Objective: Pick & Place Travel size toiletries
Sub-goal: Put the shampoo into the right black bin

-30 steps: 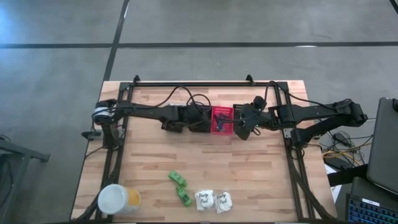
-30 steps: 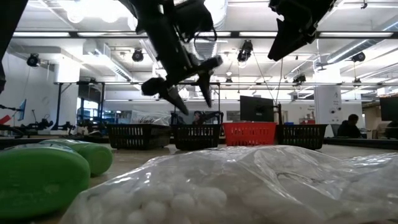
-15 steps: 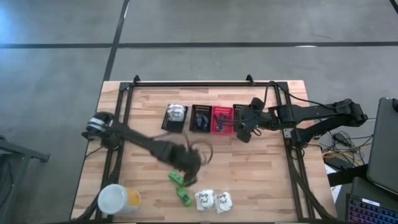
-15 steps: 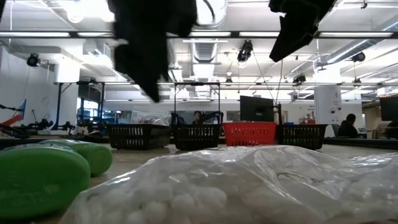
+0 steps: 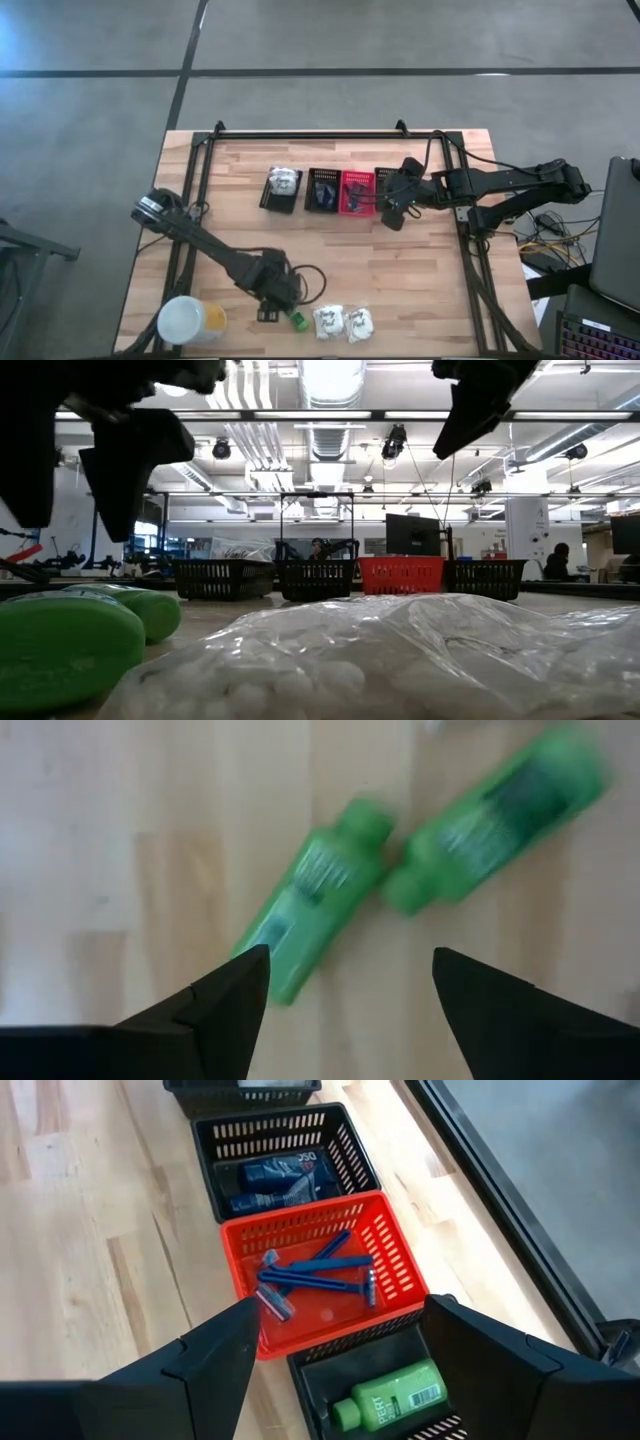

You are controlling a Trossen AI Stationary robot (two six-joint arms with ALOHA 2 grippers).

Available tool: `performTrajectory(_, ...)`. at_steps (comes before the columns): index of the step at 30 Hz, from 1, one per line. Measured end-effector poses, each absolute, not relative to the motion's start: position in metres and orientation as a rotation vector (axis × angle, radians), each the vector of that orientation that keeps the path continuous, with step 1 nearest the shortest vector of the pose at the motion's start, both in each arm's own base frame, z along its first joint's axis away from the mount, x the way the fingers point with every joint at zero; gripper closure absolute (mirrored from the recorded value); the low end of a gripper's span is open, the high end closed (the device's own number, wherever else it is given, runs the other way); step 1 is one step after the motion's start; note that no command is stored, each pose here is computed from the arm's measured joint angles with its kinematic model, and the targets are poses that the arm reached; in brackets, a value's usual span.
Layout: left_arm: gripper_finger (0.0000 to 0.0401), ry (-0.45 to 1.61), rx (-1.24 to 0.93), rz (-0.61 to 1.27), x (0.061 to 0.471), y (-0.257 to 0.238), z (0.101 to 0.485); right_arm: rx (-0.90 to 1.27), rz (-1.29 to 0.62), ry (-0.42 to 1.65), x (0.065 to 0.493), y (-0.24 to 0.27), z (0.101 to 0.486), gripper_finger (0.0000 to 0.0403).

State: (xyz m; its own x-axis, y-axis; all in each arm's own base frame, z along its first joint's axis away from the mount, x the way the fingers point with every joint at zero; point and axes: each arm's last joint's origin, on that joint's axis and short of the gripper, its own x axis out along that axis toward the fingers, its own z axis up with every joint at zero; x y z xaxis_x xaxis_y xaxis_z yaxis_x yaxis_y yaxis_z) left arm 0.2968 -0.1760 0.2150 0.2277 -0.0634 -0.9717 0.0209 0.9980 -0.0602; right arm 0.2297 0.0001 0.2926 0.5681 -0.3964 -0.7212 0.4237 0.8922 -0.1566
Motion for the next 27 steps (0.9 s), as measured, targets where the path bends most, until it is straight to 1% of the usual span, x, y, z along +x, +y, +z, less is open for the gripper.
performTrajectory(4,0.0117,1.354,0.043,-0.041,0.298,-0.167,0.213,0.052,-0.487,0.825,0.23,0.0,0.293,0.013)
performTrajectory(10,0.0117,1.376,0.12,-0.096,0.299,-0.157,0.202,0.086,-0.502,0.816,0.23,0.0,0.293,0.0149)
performTrajectory(20,0.0117,1.37,0.096,-0.168,0.298,-0.146,0.177,0.093,-0.506,0.812,0.231,0.0,0.293,0.0165)
performTrajectory(27,0.0121,1.351,0.038,-0.185,0.296,-0.145,0.163,0.113,-0.517,0.804,0.231,0.0,0.293,0.0155)
